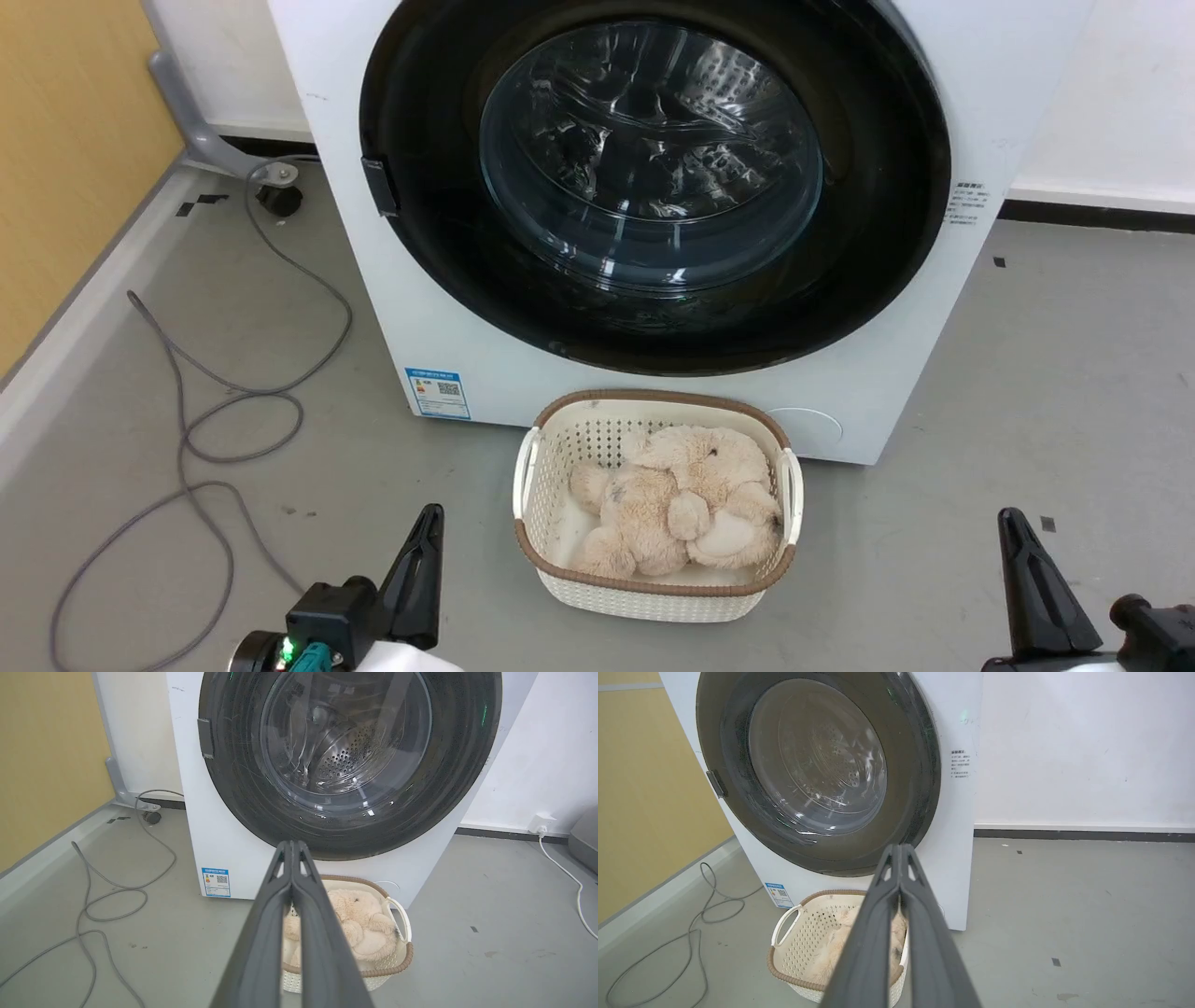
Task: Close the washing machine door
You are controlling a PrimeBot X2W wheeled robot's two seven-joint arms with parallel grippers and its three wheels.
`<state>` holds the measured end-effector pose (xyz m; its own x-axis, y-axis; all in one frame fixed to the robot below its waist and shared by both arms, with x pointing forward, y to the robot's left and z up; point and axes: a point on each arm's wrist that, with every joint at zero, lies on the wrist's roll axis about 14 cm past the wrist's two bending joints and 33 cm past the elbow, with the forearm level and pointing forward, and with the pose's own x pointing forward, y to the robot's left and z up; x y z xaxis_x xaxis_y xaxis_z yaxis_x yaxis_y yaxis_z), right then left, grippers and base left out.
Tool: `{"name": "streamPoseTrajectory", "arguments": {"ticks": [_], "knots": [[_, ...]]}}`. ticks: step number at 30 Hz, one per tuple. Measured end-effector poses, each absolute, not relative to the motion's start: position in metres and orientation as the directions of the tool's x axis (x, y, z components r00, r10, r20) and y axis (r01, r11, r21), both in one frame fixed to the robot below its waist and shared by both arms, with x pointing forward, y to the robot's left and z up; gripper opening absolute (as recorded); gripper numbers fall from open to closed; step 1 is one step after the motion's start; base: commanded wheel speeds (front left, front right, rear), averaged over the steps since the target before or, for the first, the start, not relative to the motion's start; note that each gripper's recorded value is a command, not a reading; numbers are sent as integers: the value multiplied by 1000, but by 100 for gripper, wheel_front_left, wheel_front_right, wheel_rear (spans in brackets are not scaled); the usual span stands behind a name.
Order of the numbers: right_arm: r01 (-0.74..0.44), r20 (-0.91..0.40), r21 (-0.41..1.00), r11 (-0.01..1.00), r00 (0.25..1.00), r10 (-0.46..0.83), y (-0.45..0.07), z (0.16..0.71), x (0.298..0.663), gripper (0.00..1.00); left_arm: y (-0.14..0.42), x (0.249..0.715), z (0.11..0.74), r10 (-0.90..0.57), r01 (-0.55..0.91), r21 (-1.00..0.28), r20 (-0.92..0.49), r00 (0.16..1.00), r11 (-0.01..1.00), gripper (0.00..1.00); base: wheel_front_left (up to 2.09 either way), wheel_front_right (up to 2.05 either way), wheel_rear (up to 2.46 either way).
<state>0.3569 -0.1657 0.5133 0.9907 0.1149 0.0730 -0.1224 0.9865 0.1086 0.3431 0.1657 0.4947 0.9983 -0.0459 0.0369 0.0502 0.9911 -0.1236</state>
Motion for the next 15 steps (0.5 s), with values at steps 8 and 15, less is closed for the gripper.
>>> {"name": "streamPoseTrajectory", "arguments": {"ticks": [8, 15], "knots": [[-122, 61, 101, 987, 991, 116, -166, 512, 356, 0, 166, 345, 496, -47, 50, -114, 31, 998, 992, 0, 0, 0, 0], [-123, 56, 94, 988, 991, 118, -165, 513, 357, 0, 166, 346, 497, -50, 52, -104, 26, 998, 993, 0, 0, 0, 0]]}}
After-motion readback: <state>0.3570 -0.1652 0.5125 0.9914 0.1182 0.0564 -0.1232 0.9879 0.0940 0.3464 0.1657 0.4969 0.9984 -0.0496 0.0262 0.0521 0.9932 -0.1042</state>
